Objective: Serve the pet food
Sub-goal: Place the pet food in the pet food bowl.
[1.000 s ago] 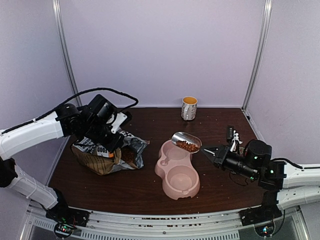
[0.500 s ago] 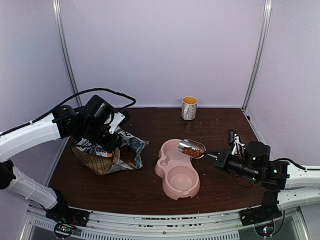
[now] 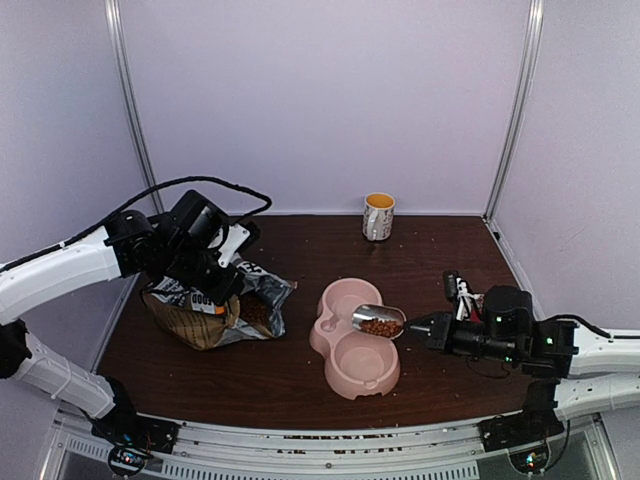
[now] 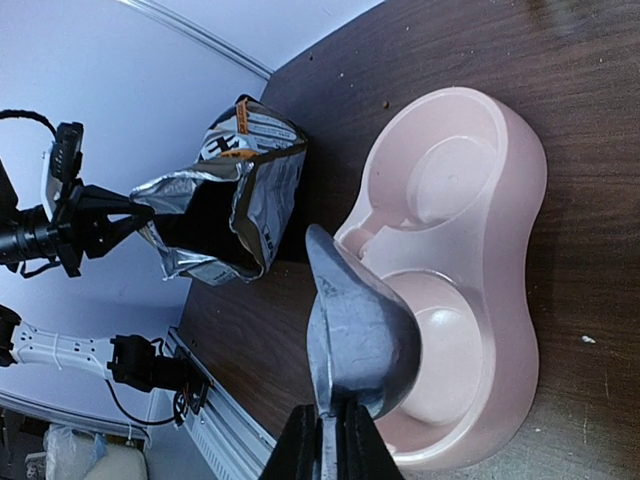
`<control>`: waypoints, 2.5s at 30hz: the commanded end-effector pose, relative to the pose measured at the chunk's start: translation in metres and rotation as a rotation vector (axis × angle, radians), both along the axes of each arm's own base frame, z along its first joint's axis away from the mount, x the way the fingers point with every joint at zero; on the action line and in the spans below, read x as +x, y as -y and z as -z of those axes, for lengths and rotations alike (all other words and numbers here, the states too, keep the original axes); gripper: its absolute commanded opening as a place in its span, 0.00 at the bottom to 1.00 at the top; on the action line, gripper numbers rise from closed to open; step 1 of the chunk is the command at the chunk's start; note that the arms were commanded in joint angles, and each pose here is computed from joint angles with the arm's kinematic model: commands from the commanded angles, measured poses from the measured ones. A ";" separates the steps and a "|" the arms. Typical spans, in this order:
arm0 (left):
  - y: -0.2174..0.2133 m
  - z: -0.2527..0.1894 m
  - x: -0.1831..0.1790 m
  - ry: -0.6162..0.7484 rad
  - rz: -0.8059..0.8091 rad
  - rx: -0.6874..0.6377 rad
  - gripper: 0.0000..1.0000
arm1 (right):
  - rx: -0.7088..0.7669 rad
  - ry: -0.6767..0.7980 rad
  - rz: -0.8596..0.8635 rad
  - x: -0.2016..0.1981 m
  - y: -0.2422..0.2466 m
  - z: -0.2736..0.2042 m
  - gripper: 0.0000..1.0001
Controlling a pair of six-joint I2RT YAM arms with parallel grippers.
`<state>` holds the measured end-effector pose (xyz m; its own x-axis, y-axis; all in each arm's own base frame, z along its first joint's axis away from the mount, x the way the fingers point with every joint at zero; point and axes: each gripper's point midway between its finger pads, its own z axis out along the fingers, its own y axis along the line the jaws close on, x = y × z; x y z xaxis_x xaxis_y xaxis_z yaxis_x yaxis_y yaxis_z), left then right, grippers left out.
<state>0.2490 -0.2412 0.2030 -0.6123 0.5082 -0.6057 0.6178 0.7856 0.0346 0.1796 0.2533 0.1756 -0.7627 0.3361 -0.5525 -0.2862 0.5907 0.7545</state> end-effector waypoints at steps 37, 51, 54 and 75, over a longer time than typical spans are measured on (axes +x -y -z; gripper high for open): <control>0.006 -0.036 0.016 0.110 -0.032 -0.087 0.00 | -0.207 -0.012 -0.145 -0.021 -0.010 0.002 0.00; 0.005 -0.036 0.016 0.111 -0.033 -0.085 0.00 | -0.224 -0.011 -0.135 -0.021 -0.008 0.003 0.00; 0.005 -0.035 0.016 0.111 -0.034 -0.084 0.00 | -0.232 -0.010 -0.133 -0.022 -0.007 0.004 0.00; 0.004 -0.035 0.017 0.115 -0.040 -0.077 0.00 | -0.632 0.021 -0.158 -0.024 0.001 0.000 0.00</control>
<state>0.2499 -0.2406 0.2029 -0.6124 0.5078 -0.6060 0.6143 0.7881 0.0396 0.1524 0.2605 0.1707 -0.7987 -0.0770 -0.5968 -0.3961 0.8139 0.4251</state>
